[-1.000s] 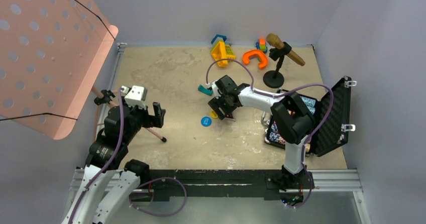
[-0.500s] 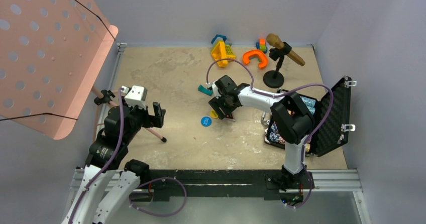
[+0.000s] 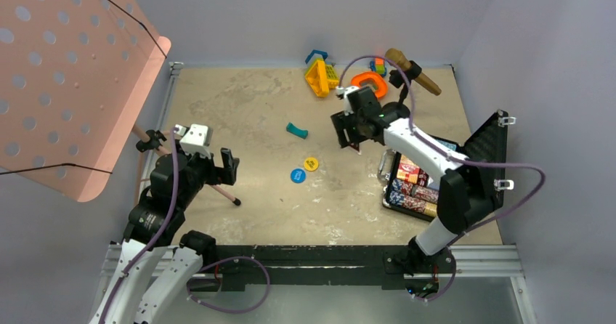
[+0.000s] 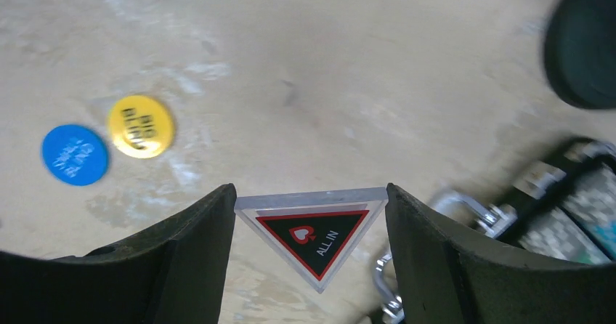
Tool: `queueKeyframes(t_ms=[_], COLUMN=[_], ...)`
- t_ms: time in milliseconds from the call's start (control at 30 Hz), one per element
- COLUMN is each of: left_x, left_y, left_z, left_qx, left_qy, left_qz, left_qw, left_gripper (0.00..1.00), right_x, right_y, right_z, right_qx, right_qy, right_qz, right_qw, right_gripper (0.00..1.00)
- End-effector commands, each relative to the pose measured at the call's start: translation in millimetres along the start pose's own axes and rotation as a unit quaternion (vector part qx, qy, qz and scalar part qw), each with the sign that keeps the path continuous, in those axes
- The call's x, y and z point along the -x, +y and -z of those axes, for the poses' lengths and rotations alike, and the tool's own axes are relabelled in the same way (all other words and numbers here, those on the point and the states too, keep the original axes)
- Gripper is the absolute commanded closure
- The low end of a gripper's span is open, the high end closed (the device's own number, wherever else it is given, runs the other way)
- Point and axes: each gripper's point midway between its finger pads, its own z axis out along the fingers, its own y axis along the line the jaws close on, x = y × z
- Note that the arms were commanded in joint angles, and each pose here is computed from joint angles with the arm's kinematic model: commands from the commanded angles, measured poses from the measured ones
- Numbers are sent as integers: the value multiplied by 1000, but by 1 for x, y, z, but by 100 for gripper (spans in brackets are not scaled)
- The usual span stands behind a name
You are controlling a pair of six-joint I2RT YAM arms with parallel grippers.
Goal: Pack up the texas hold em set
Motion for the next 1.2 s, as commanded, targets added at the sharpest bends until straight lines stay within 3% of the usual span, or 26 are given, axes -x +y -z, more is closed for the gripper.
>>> queueKeyframes(t_ms=[0,167,467,700,1167], left_x=[10,12,13,16,17], left_y=[-3,-7,-15,-18,-25], left_z=[2,3,5,8,10], left_qx=[-7,-18,-41,-51,-69], left_qy=[-22,-25,-30,-36,-39], left_qz=[2,3,7,7,10], left_qw=[1000,1000,999,998,997], left_gripper=[1,1,1,1,1], right_x=[-18,-57,-113,-144,-174], right_y=[-70,-139,-235,-265,-259], right_z=[34,59,80,89,86], right_qx=[-86,-150,-232,-293,-312], right_qy=[3,15,29,70,118], right_qz=[-71,-134,-310,-340,-353], right_qw=[994,979,922,891,874], right_gripper=[50,50,51,52,52])
